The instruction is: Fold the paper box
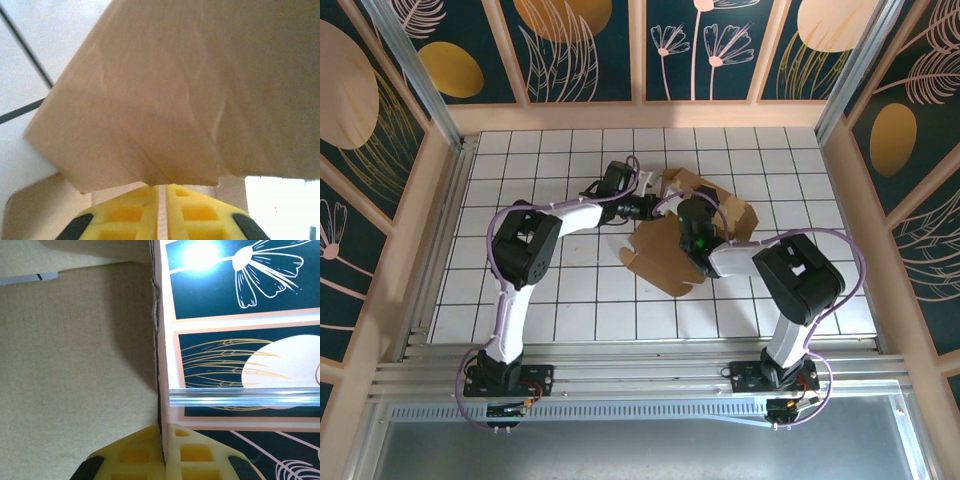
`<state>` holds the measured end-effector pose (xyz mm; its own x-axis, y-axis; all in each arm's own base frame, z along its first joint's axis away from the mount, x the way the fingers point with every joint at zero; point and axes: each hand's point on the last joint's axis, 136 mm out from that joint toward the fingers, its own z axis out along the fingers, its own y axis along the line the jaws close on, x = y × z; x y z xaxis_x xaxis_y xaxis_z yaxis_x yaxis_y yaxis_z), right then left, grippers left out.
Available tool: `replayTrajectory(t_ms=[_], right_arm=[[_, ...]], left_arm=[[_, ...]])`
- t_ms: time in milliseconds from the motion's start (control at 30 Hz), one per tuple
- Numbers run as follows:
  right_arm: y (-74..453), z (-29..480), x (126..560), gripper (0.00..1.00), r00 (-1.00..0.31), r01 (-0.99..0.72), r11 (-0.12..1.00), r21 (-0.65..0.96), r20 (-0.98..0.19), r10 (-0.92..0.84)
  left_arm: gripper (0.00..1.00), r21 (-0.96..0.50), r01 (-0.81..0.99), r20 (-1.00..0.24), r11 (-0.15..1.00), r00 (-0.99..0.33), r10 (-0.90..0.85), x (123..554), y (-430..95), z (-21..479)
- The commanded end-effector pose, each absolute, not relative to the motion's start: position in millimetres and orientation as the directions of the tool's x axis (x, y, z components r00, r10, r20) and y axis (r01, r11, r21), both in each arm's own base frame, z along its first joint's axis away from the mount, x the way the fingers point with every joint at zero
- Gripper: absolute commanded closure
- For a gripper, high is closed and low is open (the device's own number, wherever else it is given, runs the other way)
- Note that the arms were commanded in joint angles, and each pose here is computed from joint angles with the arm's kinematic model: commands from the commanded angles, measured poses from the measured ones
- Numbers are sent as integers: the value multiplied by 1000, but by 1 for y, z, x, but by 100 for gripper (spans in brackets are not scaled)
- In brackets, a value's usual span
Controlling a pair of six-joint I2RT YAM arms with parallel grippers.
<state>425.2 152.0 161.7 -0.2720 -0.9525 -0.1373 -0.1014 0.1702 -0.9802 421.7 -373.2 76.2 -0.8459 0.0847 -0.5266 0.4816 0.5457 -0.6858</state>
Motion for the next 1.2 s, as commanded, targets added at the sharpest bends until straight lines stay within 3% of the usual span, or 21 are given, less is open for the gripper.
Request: replayTrajectory(t_ms=[0,233,367,533,667,867,1000,1167], right_arm=[[154,145,418,100,-264,-163,163,-973,-117,-957],[151,146,419,100,-266,-161,167,-973,-120,-956],[153,145,419,100,-262,-163,165,-973,-119,-958],[154,145,421,100,-260,-165,162,-973,-116,-959],[153,147,421,100,-263,-167,161,-973,-114,-958],[151,151,421,100,-267,-164,160,-973,-112,-957],[150,151,420,100,-271,-165,161,-973,-112,-956],[147,149,418,100,-276,-172,160,-972,-108,-955]], left_arm=[[83,-577,573,-686,582,-726,35,426,-359,130],[79,-386,659,-816,645,-571,94,411,-323,175],[80,-292,596,-853,748,-516,77,450,-291,181],[83,-340,496,-805,799,-593,26,521,-283,170],[85,-466,476,-738,746,-674,-31,553,-312,159],[86,-635,494,-682,594,-720,-130,567,-347,154],[87,-709,499,-632,499,-764,-134,560,-369,150],[88,-728,502,-608,467,-787,-101,538,-380,139]])
